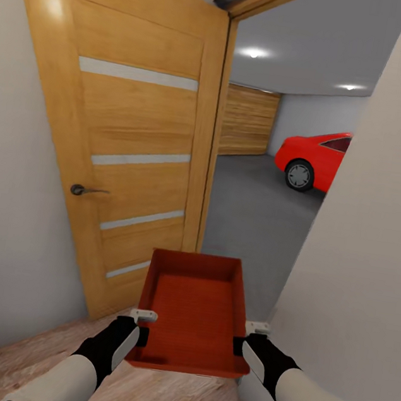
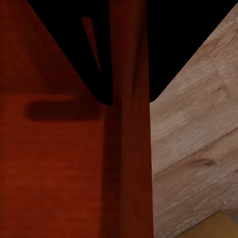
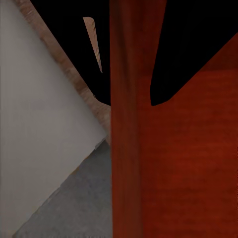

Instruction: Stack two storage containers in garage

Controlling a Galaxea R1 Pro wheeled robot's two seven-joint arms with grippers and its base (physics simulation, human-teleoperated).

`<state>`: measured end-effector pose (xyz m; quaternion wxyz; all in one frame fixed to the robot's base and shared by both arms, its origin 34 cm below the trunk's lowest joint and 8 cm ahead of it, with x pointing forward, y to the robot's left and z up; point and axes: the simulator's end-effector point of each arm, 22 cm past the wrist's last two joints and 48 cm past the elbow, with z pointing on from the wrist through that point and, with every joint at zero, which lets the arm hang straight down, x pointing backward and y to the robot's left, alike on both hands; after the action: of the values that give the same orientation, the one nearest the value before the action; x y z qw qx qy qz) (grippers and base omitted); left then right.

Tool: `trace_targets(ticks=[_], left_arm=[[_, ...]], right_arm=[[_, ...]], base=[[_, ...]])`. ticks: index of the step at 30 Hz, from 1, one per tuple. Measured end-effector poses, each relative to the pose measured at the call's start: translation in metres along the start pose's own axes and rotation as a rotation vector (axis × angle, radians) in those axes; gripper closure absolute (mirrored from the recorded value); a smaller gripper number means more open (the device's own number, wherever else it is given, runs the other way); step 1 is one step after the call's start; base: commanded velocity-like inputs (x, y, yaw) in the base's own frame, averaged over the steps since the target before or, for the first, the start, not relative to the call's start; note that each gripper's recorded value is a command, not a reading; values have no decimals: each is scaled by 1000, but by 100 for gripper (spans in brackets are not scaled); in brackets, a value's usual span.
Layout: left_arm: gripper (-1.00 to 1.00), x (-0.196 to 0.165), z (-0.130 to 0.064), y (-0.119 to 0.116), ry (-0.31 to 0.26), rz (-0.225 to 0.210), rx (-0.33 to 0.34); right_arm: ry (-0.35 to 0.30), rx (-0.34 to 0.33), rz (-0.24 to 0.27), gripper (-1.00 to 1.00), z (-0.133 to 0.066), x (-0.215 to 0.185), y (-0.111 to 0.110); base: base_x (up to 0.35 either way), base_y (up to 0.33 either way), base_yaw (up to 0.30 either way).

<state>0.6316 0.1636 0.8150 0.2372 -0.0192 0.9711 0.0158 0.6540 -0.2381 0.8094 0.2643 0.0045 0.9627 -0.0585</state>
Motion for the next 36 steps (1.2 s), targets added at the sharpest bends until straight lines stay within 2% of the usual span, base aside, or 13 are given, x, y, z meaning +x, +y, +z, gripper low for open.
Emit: trace_targets(ticks=[15,23,36], left_arm=[[100,-1,0,0,-2,0,0],[100,-1,0,0,-3,-1,1],[100,-1,0,0,-3,0,1]], right_arm=[[-2,0,0,100,0,-1,0],[-3,1,0,100,0,-2,0],[-3,1,0,100,0,-2,0]], base=[[157,279,-19],[144,235,-224],[71,87,-240]])
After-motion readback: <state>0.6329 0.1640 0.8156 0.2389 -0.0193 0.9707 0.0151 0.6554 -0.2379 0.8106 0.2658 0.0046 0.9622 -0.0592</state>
